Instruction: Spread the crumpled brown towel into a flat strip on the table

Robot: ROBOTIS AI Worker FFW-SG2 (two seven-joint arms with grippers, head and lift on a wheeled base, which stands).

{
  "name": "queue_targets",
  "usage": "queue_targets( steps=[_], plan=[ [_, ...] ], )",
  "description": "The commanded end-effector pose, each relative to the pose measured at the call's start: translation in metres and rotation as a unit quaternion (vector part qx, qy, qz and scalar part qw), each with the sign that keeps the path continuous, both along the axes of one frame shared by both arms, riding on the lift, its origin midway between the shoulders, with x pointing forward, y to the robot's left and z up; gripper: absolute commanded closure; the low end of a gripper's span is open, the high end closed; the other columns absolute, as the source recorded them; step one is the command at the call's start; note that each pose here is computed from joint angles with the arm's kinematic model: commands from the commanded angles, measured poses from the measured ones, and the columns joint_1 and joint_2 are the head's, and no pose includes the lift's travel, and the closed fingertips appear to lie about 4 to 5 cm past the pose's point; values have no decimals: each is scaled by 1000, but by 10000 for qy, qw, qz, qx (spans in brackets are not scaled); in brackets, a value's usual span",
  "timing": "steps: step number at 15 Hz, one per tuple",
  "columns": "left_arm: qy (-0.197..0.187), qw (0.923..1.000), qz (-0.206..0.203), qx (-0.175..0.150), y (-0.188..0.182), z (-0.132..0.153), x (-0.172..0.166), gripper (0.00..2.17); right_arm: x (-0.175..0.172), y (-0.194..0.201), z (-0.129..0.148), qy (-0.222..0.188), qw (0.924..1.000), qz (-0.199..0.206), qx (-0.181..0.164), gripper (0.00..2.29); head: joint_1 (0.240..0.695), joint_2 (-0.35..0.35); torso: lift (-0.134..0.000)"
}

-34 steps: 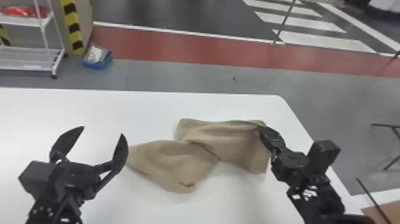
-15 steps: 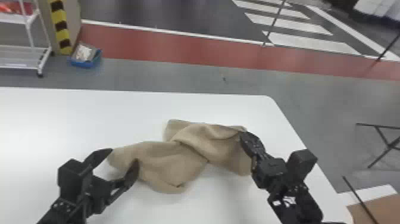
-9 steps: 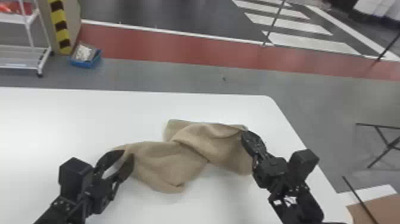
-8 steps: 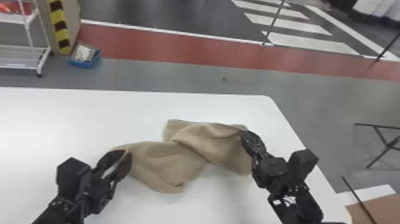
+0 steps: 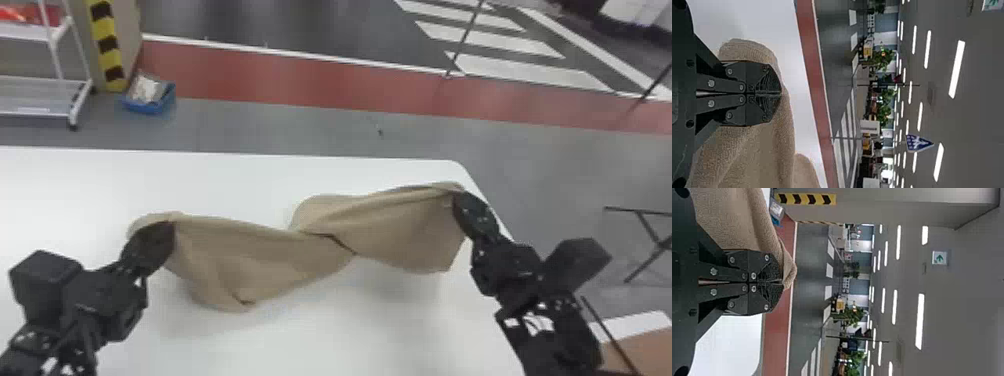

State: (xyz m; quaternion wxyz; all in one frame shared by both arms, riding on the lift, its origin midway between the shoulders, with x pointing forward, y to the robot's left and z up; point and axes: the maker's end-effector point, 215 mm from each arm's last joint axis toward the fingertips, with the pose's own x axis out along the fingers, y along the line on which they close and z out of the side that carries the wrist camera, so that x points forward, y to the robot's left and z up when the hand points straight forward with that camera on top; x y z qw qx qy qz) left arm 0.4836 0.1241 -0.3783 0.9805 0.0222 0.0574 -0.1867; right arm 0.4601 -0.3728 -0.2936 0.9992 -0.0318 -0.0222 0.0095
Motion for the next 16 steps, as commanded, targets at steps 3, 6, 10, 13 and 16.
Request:
queue_targets(
  steps=[3, 6, 10, 13, 16],
  plan=[
    [-325, 9972, 642, -193, 84, 50, 8, 1835, 2, -111, 34, -107, 9964, -839, -103, 1767, 695, -289, -124],
    [-382, 9960, 776, -227, 108, 66, 6, 1835, -10, -165, 42, -105, 9920, -1259, 64, 1767, 695, -313, -124],
    [-311, 9967, 707, -244, 101, 59, 10, 1835, 19, -136, 16, 265, 9952, -934, -143, 1764, 695, -344, -124],
    [-213, 9978, 603, -191, 89, 47, 8, 1835, 41, -113, -4, 395, 9961, -786, -71, 1764, 695, -316, -124],
    [-71, 9980, 616, -115, 88, 25, 4, 1831, 53, -100, -51, 905, 9931, -733, -107, 1764, 695, -299, -124]
  ],
)
